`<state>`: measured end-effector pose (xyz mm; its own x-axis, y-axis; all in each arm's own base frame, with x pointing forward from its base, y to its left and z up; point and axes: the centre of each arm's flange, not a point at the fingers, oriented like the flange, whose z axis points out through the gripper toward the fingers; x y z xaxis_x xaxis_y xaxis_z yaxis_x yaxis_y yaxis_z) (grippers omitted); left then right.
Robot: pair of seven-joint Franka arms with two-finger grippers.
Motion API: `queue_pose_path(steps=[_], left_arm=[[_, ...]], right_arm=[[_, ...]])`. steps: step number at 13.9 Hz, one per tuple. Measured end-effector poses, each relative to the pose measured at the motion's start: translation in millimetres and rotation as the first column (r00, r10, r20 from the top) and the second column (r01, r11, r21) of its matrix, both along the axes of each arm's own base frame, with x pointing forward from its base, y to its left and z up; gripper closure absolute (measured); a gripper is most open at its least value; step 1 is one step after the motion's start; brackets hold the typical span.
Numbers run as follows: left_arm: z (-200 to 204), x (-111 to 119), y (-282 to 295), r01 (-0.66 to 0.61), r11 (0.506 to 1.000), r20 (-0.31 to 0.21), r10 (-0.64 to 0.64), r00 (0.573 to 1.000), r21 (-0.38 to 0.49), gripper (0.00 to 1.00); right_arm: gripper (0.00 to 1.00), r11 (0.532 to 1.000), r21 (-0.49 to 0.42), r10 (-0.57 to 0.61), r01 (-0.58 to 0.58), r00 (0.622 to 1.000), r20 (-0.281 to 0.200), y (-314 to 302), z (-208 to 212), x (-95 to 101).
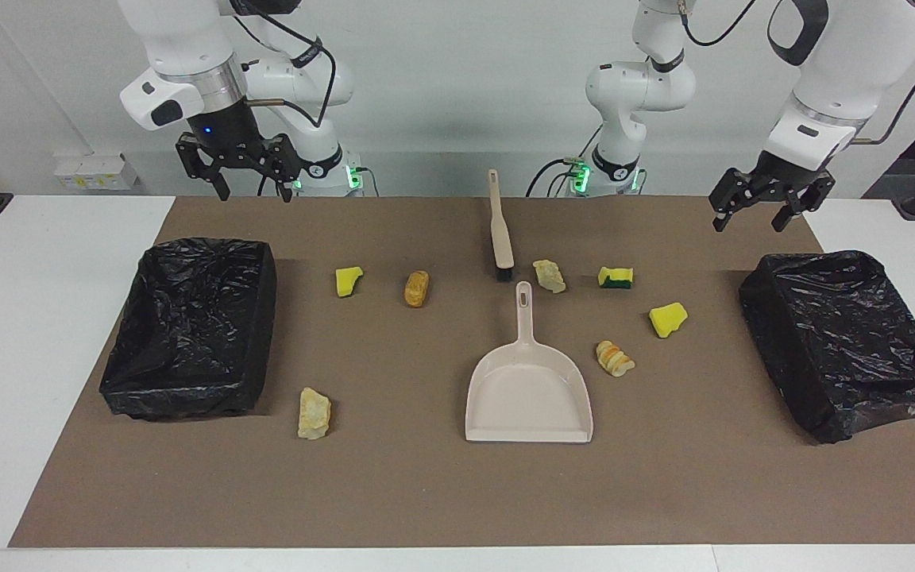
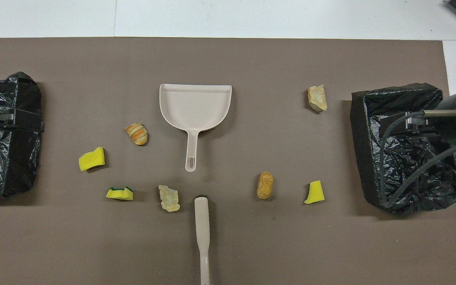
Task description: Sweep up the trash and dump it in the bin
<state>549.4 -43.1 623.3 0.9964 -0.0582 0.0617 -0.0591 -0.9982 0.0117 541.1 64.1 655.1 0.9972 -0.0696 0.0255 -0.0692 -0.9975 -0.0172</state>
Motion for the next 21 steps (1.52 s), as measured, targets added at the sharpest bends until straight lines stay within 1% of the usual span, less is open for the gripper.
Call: queue_pose_path(steps=[6,9,12,14,15,17,19,21], left_arm=[[-0.7,-1.2,3.7,-0.006,1.000,-0.011,0.006,1.000,0.001,0.00],[-1.5,-5.3,4.0,-0.004,1.000,-0.037,0.004,0.999,0.003,0.00],[-9.3,-7.7,-8.1,0.020,1.000,-0.059,-0.021,0.998,-0.008,0.00],[-27.5,-10.8,-29.4,0.057,0.998,-0.090,-0.059,0.994,-0.017,0.00],[-39.4,-12.2,-45.4,0.085,0.996,-0.095,-0.087,0.992,-0.018,0.00],[-67.4,-17.1,-81.2,0.144,0.989,-0.085,-0.145,0.986,-0.020,0.00],[-99.5,-30.8,-117.4,0.181,0.983,-0.079,-0.182,0.980,-0.020,0.00],[-124.6,-50.3,-152.7,0.190,0.982,-0.081,-0.191,0.978,-0.019,0.00]], right_arm=[[0.00,1.000,0.000,0.000,0.000,1.000,0.000,0.0,0.0,0.0],[0.00,1.000,0.000,0.000,0.000,1.000,-0.001,-0.1,-0.4,0.0],[0.00,1.000,0.000,0.000,0.000,1.000,-0.001,-0.1,-0.5,0.0],[0.00,1.000,0.000,0.000,0.000,1.000,-0.001,-0.1,-0.5,0.0],[0.00,1.000,0.000,0.000,0.000,1.000,-0.001,-0.1,-0.5,0.0],[0.00,1.000,0.000,0.000,0.000,1.000,-0.001,-0.1,-0.5,0.0],[0.00,1.000,0.000,0.000,0.000,1.000,0.002,-0.1,-0.5,0.4],[0.00,1.000,0.002,0.000,0.000,1.000,0.017,0.2,-0.6,2.7]])
